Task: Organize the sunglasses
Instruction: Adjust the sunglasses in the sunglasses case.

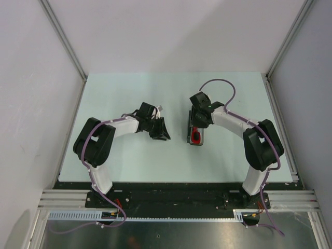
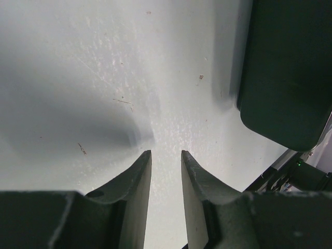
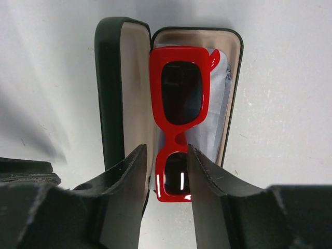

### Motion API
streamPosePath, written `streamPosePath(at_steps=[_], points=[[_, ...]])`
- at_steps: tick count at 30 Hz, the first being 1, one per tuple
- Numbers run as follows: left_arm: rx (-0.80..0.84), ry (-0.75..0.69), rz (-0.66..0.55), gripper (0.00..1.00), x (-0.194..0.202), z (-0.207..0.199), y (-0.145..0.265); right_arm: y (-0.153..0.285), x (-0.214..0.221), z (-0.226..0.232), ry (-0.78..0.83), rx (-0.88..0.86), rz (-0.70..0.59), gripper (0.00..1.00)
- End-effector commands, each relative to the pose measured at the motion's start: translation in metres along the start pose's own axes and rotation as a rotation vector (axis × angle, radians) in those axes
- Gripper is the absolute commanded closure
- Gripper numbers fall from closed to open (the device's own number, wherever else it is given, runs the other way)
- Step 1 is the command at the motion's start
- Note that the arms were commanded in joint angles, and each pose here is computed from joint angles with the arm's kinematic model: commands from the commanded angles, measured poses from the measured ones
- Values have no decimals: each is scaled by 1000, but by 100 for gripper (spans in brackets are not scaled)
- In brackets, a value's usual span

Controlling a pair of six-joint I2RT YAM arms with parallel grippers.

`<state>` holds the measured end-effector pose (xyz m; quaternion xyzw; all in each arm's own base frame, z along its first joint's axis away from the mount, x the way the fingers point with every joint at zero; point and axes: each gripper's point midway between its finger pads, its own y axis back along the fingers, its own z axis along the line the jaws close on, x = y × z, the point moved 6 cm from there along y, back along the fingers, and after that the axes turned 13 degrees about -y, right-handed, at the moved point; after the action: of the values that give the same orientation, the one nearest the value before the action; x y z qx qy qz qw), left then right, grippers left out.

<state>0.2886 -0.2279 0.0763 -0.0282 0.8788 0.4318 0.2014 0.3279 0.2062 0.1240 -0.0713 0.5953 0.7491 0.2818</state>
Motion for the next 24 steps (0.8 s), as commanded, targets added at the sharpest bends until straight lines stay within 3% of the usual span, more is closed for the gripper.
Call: streamPosePath(at_steps=[1, 5, 24], points=[[34, -52, -66, 65, -19, -14, 15, -4, -5, 5, 8, -30, -16, 62], [32, -50, -60, 65, -18, -12, 14, -8, -5, 2, 7, -22, -5, 67], [28, -51, -54, 65, -18, -11, 13, -28, 5, -8, 3, 32, 47, 74]])
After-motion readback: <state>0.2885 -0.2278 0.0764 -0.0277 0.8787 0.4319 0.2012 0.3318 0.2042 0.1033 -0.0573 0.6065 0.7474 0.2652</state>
